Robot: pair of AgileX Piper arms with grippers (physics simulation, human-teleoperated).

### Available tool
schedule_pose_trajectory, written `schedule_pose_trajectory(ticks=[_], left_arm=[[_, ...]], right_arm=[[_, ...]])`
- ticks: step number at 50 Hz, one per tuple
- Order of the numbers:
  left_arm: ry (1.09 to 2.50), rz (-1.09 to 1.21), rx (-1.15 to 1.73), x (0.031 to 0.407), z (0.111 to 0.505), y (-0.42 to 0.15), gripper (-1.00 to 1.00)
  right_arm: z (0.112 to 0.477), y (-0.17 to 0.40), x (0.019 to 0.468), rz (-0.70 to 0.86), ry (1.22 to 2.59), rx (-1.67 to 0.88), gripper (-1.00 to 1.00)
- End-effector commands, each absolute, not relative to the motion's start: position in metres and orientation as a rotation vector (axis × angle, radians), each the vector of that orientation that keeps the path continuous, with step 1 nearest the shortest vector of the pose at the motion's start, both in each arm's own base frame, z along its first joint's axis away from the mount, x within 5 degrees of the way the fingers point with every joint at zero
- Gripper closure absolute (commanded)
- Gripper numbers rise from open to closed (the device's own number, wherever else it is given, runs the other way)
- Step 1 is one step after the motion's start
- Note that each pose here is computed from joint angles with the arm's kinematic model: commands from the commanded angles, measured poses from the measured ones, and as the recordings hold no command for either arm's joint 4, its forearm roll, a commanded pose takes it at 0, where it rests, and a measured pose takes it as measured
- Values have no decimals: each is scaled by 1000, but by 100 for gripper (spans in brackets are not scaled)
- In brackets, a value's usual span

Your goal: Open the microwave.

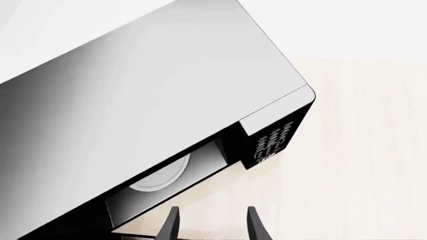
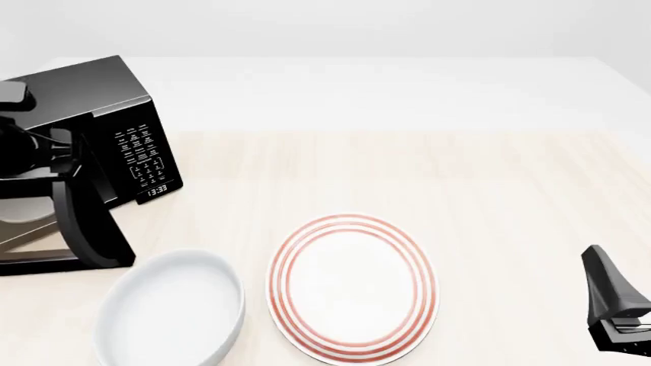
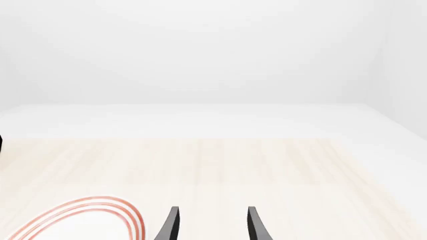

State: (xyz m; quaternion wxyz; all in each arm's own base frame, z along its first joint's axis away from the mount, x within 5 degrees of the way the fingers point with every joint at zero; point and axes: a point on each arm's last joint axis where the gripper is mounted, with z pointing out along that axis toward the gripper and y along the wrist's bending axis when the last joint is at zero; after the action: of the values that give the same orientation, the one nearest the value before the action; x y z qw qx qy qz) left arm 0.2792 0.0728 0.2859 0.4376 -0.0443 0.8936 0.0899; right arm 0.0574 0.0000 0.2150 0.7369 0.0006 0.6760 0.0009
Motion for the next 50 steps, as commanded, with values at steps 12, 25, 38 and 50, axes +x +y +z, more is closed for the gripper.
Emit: schedule_pose_trajectory(ticks=[12, 25, 38, 50], left_arm=[[2236, 230, -120, 263, 279, 71, -100], [2226, 239, -119, 248, 282, 69, -100], [2218, 241, -103, 240, 285, 65, -100], [2212, 249, -113, 229, 286, 65, -100]], right_arm=[[215, 0, 57, 2, 1485, 1, -100], [215, 0, 57, 2, 1485, 1, -100], [215, 0, 57, 2, 1485, 1, -100], [215, 0, 57, 2, 1484, 1, -100]])
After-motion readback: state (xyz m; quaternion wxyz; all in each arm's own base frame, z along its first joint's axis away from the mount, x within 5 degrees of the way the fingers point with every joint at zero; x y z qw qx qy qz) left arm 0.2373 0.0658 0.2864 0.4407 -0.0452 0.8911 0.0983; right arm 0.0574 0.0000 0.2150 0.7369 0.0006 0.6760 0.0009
